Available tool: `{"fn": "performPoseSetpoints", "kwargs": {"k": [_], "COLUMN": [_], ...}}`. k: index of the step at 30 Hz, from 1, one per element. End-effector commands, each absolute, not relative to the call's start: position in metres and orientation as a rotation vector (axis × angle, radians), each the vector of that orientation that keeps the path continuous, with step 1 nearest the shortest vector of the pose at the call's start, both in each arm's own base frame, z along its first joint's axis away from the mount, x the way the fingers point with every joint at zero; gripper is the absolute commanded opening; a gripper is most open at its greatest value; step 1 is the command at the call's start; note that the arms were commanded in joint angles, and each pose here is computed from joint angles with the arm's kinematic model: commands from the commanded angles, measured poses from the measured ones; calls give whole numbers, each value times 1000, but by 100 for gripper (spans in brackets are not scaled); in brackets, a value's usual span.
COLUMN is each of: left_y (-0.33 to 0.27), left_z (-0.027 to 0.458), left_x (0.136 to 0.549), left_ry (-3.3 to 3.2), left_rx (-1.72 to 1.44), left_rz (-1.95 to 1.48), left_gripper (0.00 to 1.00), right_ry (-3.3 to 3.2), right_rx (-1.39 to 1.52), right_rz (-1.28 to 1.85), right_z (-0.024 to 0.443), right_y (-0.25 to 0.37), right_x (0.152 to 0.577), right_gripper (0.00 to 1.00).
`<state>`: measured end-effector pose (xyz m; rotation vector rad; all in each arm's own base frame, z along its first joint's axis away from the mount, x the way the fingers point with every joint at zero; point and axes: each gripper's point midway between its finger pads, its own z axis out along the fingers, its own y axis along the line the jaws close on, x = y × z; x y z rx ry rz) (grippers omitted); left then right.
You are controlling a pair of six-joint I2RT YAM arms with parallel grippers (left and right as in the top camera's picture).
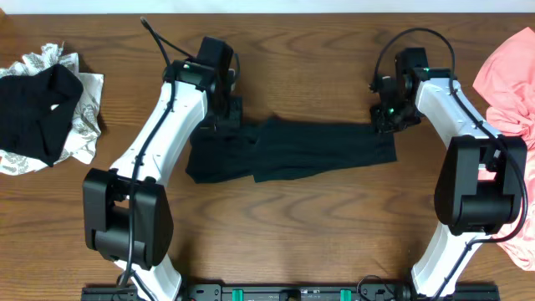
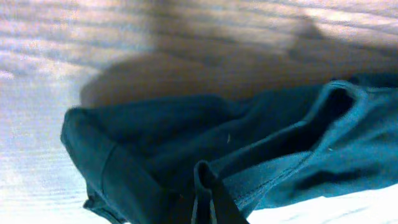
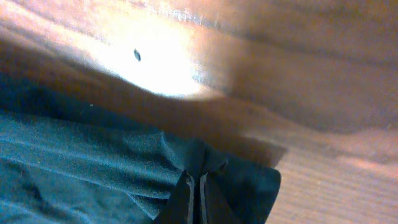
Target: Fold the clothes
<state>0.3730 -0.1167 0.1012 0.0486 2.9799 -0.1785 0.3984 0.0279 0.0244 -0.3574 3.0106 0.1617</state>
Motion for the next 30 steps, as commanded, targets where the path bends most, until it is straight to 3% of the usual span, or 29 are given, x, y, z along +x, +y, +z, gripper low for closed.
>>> {"fn": "performPoseSetpoints", "kwargs": {"k": [1,18,30], "left_y": [-111,-102,-102], "left_z": [94,53,52], "left_x": [365,334,334], "left_ry": [3014,3112,3108], "left_rx": [-47,-107,-106], "left_rz": [-160,-117,-118], "left_gripper": [6,6,6], "right_ry": [2994,3069,3137], "right_rx": [-319,-267,-220], "right_rz": [152,218,276], "right_z": [39,38,39], "right_y": [30,35,40], "right_x": [400,382,365], "right_gripper": [1,1,1]}}
